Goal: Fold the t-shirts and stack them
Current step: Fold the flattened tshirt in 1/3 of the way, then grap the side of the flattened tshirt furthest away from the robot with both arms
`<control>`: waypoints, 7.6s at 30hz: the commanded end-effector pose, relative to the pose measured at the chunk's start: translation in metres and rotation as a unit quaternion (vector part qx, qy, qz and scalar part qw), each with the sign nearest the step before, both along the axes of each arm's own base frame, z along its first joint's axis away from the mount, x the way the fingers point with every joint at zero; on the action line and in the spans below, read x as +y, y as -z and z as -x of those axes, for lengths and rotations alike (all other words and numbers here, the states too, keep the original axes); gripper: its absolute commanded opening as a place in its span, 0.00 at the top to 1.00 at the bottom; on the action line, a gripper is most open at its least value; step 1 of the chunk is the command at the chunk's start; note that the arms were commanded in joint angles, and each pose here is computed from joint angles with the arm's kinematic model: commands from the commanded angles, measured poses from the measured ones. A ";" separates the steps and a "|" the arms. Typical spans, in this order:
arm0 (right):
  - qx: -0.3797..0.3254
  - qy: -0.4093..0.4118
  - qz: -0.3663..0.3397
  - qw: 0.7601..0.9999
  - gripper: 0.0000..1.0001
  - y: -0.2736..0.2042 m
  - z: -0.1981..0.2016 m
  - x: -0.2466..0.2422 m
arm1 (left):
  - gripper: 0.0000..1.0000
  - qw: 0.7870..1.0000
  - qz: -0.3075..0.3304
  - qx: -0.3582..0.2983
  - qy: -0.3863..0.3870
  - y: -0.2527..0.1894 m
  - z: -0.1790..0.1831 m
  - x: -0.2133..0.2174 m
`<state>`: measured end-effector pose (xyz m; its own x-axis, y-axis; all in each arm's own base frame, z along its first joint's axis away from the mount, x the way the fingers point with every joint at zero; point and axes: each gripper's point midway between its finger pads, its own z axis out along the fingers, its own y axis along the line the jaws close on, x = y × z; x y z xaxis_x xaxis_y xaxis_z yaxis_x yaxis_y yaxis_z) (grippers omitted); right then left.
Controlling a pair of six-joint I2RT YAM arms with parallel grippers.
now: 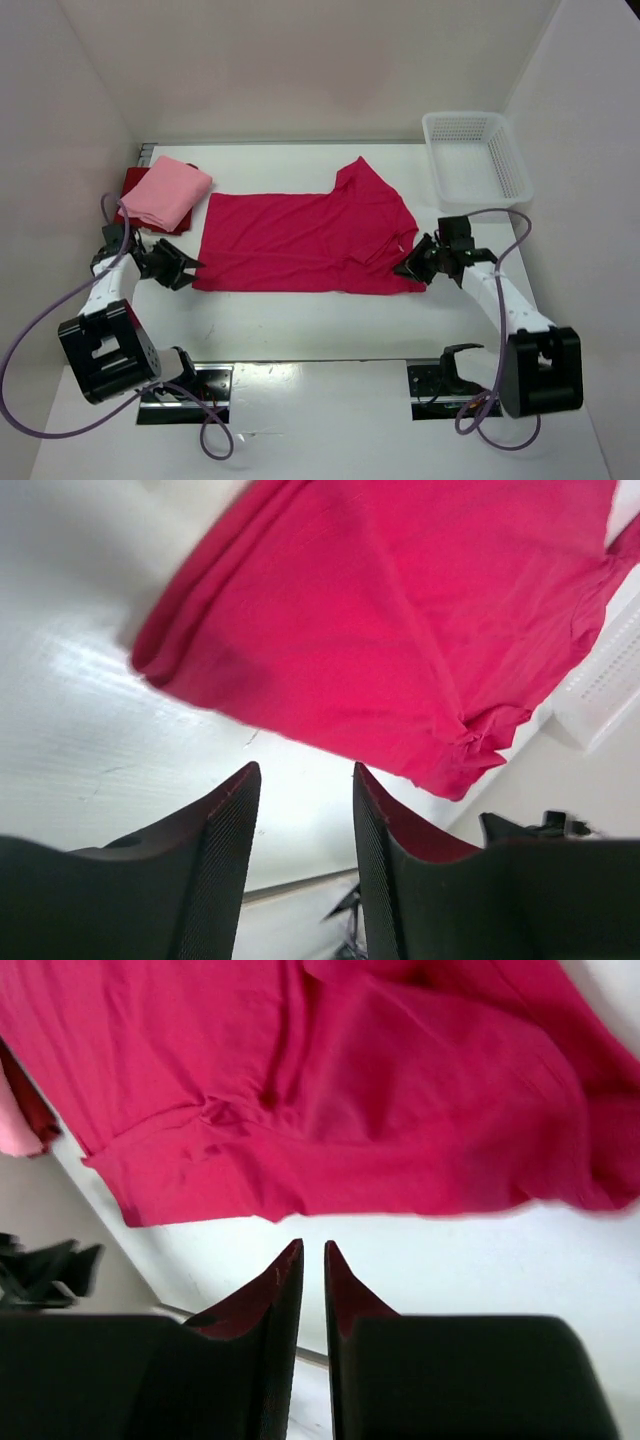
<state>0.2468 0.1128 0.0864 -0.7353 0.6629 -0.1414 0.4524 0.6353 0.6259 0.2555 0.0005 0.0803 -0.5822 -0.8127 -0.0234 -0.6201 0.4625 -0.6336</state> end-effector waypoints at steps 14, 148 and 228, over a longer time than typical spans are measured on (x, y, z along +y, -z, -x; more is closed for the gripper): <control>-0.026 -0.116 0.055 0.991 0.66 0.023 -0.097 0.060 | 1.00 0.980 -0.101 -0.064 0.161 -0.001 -0.072 -0.092; -0.105 -0.203 0.104 0.968 0.74 -0.023 -0.137 0.098 | 0.94 0.940 -0.210 -0.099 0.251 -0.010 -0.062 -0.118; -0.154 -0.177 0.156 0.959 0.76 -0.025 -0.226 0.064 | 0.80 0.933 -0.353 0.001 0.070 0.061 -0.245 0.026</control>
<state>0.4409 0.1895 0.1160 -0.8308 0.2705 -0.4865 -0.0041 0.8710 0.4913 0.4971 0.0294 0.0241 -0.6702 -0.5225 -0.5271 -0.5420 0.8297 -0.1333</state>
